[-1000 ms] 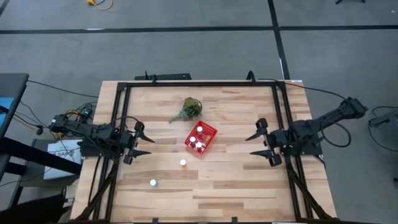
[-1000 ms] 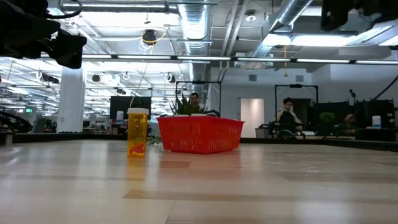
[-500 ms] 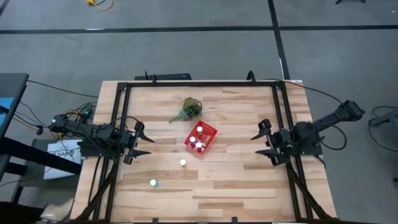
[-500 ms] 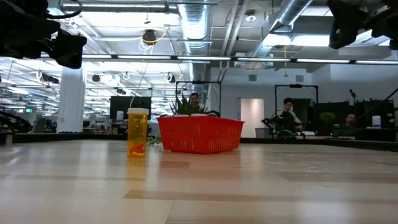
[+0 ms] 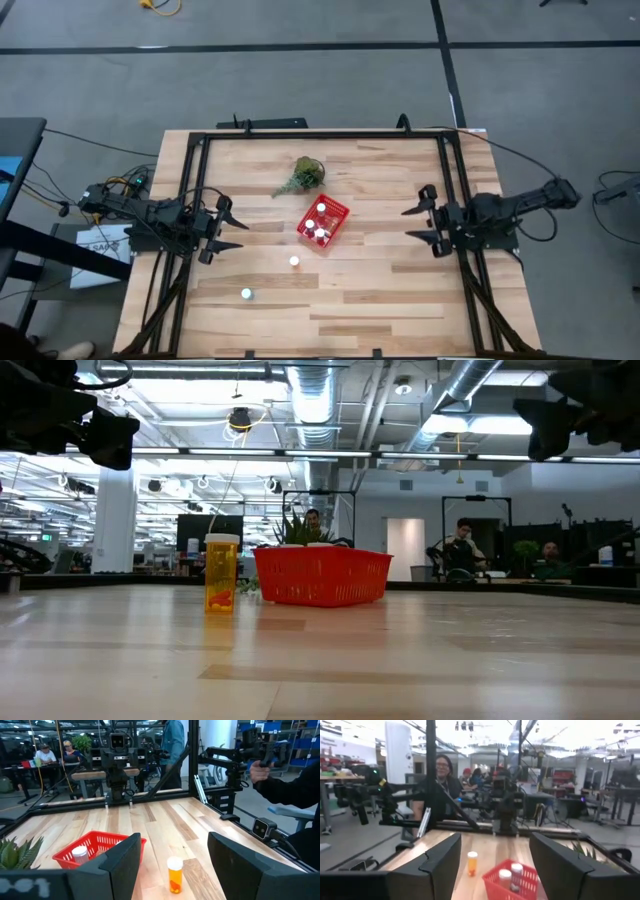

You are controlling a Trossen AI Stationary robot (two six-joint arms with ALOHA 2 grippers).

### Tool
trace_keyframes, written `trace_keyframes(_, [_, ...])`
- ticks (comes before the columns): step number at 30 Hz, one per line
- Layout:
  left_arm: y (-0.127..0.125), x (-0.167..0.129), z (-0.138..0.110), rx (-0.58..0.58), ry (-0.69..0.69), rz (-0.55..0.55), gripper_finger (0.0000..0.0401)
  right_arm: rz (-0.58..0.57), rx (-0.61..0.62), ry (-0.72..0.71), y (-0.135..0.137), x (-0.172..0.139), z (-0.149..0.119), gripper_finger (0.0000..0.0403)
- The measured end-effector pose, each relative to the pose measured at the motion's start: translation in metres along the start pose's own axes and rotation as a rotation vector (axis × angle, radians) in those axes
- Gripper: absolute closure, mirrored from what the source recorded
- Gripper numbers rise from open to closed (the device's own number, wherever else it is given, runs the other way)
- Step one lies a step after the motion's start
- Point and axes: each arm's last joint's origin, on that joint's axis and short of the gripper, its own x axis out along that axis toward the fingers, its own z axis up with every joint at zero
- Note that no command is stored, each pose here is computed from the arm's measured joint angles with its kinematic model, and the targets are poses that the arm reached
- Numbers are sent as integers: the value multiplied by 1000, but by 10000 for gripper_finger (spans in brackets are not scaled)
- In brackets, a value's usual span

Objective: Pick and place pill bottles into a basket
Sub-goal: Put the orange pill bottle into the red bin

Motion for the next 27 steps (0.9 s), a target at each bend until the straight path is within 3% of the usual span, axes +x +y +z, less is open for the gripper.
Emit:
trace_keyframes(19, [0, 0, 0, -2, 0, 0, 179, -78, 12, 150, -8, -7, -16, 219])
trace_keyframes(27, [0, 0, 0, -3, 0, 0, 179, -136, 129, 240, -13, -2, -24, 227])
